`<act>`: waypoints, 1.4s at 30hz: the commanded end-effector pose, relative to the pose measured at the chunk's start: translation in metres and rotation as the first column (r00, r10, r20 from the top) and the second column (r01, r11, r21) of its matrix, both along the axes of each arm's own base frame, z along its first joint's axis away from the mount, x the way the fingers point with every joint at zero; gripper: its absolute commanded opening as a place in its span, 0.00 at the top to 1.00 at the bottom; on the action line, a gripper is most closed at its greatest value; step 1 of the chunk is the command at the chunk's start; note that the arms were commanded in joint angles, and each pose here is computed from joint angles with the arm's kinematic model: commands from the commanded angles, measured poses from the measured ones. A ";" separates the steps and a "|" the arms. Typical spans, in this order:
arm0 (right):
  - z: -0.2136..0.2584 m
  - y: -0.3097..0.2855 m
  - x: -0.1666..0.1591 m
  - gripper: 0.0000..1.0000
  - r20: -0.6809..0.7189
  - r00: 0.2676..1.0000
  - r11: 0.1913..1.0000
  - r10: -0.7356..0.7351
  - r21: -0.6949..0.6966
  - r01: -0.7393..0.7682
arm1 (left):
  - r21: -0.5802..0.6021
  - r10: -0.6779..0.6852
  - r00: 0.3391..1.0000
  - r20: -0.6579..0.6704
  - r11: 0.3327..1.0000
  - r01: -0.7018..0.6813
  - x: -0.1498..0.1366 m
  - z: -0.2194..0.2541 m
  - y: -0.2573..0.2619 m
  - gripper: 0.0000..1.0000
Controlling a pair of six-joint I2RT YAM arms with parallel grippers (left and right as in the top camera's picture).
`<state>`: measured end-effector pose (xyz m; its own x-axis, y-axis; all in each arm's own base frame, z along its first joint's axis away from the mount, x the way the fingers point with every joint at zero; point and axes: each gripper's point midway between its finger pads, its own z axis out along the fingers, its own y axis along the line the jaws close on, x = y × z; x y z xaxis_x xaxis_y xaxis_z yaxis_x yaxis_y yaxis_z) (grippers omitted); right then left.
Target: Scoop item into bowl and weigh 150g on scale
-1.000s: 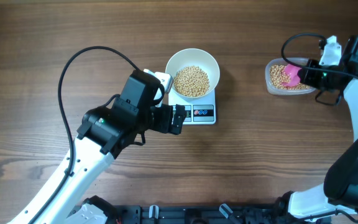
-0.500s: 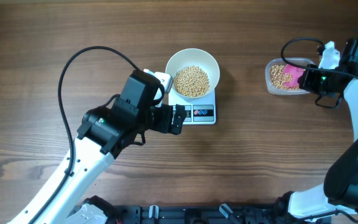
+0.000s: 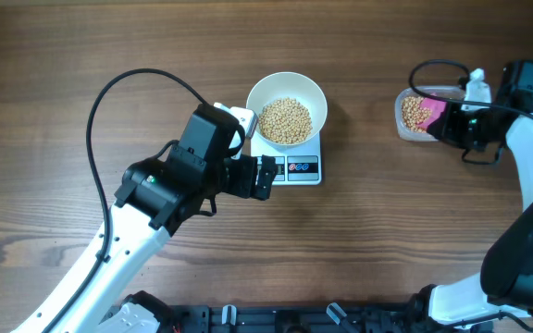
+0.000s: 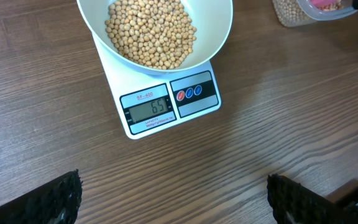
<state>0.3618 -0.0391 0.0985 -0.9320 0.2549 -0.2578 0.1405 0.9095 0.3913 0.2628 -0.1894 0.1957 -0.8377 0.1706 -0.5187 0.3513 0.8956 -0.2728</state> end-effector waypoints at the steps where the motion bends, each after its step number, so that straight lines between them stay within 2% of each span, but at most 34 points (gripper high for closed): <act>1: -0.003 0.014 -0.002 0.95 -0.020 0.999 0.999 0.032 0.040 -0.031 | 0.016 -0.016 1.000 0.011 1.000 0.016 0.000 -0.001 0.000 0.00; 5: -0.003 0.014 -0.002 0.92 -0.019 0.999 0.999 0.031 0.040 -0.030 | 0.016 -0.016 1.000 0.011 1.000 0.016 0.000 -0.001 0.000 0.00; 6: -0.003 0.014 -0.002 0.82 -0.019 0.999 0.999 0.031 0.040 -0.031 | 0.016 -0.016 1.000 0.011 1.000 0.016 0.000 -0.001 0.000 0.00; 10: -0.004 0.012 -0.003 0.62 -0.043 0.999 0.999 -0.011 0.039 0.012 | 0.016 -0.016 1.000 0.011 1.000 0.016 0.000 -0.001 0.000 0.00; 16: 0.001 0.007 0.001 0.53 -0.035 0.999 1.000 -0.021 0.016 0.022 | 0.016 -0.016 1.000 0.011 1.000 0.016 0.000 -0.001 0.000 0.00; 17: 0.003 0.005 0.002 0.47 -0.033 0.999 1.000 -0.024 0.005 0.024 | 0.016 -0.016 1.000 0.011 1.000 0.016 0.000 -0.001 0.000 0.00; 19: 0.004 -0.006 0.003 0.42 -0.042 0.998 0.997 -0.046 -0.056 0.043 | 0.016 -0.016 1.000 0.011 1.000 0.016 0.000 -0.001 0.000 0.00; 23: 0.006 -0.036 0.001 0.42 -0.072 0.984 0.968 -0.166 -0.204 0.148 | 0.016 -0.016 1.000 0.011 1.000 0.016 0.000 -0.001 0.000 0.00; 29: 0.011 -0.011 0.004 0.43 -0.065 0.990 0.991 -0.122 -0.060 0.118 | 0.016 -0.016 1.000 0.011 1.000 0.016 0.000 -0.001 0.000 0.00; 35: 0.008 -0.004 -0.013 0.43 -0.148 0.979 0.990 -0.140 -0.032 0.137 | 0.016 -0.016 1.000 0.011 1.000 0.016 0.000 -0.001 0.000 0.00; 38: 0.004 -0.001 -0.026 0.37 -0.214 0.962 0.985 -0.171 -0.025 0.170 | 0.016 -0.016 1.000 0.011 1.000 0.016 0.000 -0.001 0.000 0.00; 42: -0.001 -0.005 -0.024 0.38 -0.204 0.959 0.980 -0.197 -0.007 0.200 | 0.016 -0.016 1.000 0.011 1.000 0.016 0.000 -0.001 0.000 0.00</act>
